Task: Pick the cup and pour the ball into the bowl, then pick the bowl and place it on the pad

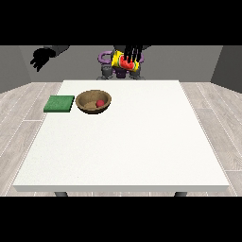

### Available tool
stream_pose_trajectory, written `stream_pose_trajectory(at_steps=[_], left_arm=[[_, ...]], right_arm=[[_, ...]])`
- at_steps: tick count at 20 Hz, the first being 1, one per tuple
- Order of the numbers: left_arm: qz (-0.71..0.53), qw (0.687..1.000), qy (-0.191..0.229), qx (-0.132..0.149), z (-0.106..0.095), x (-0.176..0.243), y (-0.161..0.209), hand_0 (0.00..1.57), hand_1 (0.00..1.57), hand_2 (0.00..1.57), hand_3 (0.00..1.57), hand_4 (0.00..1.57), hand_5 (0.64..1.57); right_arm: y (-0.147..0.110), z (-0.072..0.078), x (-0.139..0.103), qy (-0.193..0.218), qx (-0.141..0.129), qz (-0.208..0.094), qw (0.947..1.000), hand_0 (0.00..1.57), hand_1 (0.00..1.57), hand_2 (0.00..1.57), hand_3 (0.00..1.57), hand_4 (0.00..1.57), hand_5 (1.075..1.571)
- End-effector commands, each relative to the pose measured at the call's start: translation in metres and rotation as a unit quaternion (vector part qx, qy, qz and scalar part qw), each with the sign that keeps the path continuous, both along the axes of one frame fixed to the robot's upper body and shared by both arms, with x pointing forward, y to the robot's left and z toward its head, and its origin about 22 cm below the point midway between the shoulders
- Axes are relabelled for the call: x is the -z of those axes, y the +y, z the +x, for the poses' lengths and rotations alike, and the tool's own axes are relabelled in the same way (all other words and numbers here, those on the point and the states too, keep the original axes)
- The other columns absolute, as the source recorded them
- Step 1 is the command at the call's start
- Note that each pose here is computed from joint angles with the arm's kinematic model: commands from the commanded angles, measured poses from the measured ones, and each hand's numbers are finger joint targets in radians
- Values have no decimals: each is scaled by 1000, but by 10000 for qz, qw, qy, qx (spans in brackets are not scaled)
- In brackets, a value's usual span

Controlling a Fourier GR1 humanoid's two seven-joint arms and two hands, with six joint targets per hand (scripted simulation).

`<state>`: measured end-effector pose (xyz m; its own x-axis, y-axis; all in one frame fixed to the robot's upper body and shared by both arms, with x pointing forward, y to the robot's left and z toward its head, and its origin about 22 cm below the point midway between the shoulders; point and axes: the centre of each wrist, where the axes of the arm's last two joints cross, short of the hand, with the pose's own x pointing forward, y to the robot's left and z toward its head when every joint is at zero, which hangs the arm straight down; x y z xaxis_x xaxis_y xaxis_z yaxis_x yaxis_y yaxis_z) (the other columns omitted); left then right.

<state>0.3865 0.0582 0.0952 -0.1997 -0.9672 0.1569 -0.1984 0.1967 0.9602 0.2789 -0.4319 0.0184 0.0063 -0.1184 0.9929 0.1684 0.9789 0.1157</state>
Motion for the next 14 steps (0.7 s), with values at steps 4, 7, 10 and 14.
stream_pose_trajectory(at_steps=[4,7,10,14], left_arm=[[-3814,9243,50,99,15,-71,57,0,0,0,0,1150,1568],[-4841,8728,286,553,17,-89,86,0,0,0,0,1065,1571],[-5295,8390,584,1105,17,-96,131,0,0,0,0,1054,1566],[-5561,8145,701,1498,21,-124,186,0,0,0,0,1058,1561]], right_arm=[[8,0,8,63,342,1,9994,0,0,0,0,785,1556],[16,-2,19,138,499,92,9986,0,0,0,0,774,1556],[23,-14,41,233,698,303,9968,0,0,0,0,747,1563],[37,-5,47,5,848,410,9956,0,0,0,0,730,1566]])
